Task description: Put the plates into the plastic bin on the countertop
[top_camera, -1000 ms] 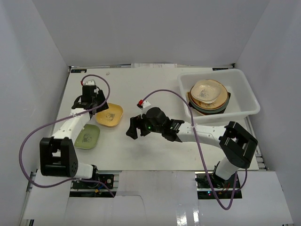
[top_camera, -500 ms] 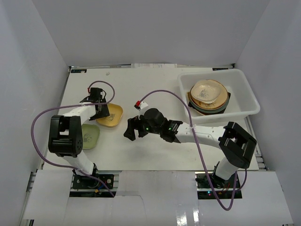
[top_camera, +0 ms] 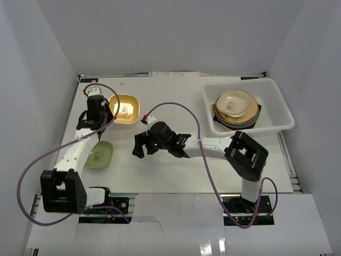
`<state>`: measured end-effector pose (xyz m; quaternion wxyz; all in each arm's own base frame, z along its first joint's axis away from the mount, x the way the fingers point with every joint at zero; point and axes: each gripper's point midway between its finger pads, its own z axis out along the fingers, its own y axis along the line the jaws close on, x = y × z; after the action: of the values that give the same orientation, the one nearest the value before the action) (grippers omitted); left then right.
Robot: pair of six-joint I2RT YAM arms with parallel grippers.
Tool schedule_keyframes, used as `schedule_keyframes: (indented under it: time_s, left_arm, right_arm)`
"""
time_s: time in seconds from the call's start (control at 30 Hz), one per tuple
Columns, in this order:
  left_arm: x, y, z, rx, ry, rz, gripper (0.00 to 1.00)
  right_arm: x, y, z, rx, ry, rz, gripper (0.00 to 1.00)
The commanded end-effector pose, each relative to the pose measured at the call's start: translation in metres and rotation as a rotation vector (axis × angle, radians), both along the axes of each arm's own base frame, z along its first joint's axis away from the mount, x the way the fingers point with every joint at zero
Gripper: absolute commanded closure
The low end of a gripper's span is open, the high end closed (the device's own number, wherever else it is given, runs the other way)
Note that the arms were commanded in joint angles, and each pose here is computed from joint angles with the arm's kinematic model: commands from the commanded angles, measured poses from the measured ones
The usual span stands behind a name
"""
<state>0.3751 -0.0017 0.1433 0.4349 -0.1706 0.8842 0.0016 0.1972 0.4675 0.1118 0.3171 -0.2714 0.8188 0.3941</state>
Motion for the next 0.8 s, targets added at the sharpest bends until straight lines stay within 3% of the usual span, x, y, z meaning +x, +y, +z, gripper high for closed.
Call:
schedule_keyframes:
  time_s: [0.0,0.23,0.37,0.43,0.57,0.63,0.67,0.7,0.77]
  left_arm:
    - [0.002,-0.008,0.088,-0.1,-0.324,-0.004,1.0]
    - [-0.033,-0.02,0.165,-0.199,-0.608,-0.06,1.0]
    - [-0.044,-0.036,0.179,-0.252,-0.65,-0.145,1.0]
    - [-0.046,-0.039,0.18,-0.263,-0.651,-0.16,1.0]
    - [-0.05,-0.043,0.184,-0.278,-0.66,-0.181,1.0]
    - [-0.053,-0.043,0.188,-0.279,-0.673,-0.182,1.0]
    - [-0.054,-0.044,0.189,-0.283,-0.677,-0.184,1.0]
    - [-0.055,-0.044,0.19,-0.286,-0.678,-0.183,1.0]
    - [-0.055,-0.047,0.193,-0.299,-0.686,-0.2,1.0]
  right_arm:
    - [0.009,0.035,0.018,0.07,-0.025,0.017,0.11]
    - [0.011,0.101,-0.012,0.1,0.116,-0.009,0.09]
    - [0.018,0.131,-0.05,0.071,0.166,-0.053,0.09]
    - [0.021,0.149,-0.043,0.103,0.176,-0.064,0.15]
    - [0.021,0.165,-0.059,0.108,0.21,-0.084,0.39]
    - [0.029,0.171,-0.05,0.14,0.186,-0.111,0.59]
    - [0.035,0.173,-0.039,0.163,0.164,-0.125,0.77]
    - [0.038,0.172,-0.036,0.166,0.148,-0.137,0.86]
    - [0.048,0.166,-0.018,0.176,0.102,-0.17,0.92]
